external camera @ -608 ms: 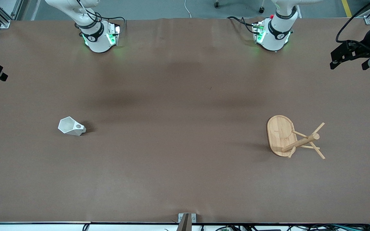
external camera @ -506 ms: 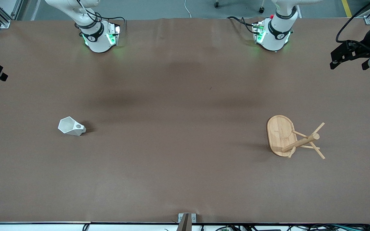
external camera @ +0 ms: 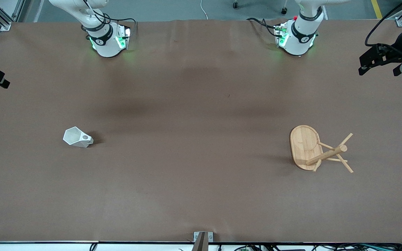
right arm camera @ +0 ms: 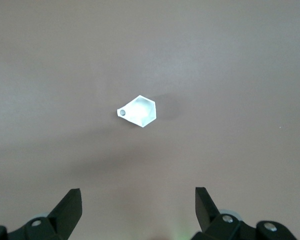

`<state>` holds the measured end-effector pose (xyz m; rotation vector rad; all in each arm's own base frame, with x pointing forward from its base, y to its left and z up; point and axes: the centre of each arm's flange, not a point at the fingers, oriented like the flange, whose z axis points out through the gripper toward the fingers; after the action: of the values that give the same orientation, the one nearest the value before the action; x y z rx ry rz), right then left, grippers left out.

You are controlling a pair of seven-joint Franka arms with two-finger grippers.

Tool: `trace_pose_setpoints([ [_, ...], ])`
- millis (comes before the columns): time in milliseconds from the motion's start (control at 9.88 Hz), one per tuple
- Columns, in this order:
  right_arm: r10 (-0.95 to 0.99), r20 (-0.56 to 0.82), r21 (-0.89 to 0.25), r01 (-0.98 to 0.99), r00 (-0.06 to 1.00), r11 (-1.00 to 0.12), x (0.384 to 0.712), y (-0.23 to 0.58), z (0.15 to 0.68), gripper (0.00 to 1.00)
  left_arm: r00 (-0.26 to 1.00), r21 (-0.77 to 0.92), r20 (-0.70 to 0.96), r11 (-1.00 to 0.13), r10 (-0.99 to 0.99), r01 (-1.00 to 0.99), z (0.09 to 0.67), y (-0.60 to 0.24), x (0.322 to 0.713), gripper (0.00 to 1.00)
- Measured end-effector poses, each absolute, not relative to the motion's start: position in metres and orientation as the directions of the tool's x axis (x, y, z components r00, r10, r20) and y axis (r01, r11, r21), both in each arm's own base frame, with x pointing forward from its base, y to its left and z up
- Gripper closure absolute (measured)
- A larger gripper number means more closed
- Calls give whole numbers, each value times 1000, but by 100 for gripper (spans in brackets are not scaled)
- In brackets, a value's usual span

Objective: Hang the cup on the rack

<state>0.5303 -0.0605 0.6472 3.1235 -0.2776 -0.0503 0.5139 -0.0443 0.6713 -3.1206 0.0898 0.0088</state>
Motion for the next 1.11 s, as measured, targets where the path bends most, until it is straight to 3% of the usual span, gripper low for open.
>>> trace_pose_setpoints([
  [405,-155,-19,9,-155,988,-988,554,-63,519,0,998,-19,-7,-998,-58,-58,671,-44,514,0],
  [709,-159,4,12,-159,987,-987,549,-67,405,0,998,-19,-7,-998,-58,-58,671,-44,515,0],
  [1114,-170,36,25,-171,985,-985,552,-79,298,0,998,-19,-8,-998,-58,-58,671,-44,515,0],
])
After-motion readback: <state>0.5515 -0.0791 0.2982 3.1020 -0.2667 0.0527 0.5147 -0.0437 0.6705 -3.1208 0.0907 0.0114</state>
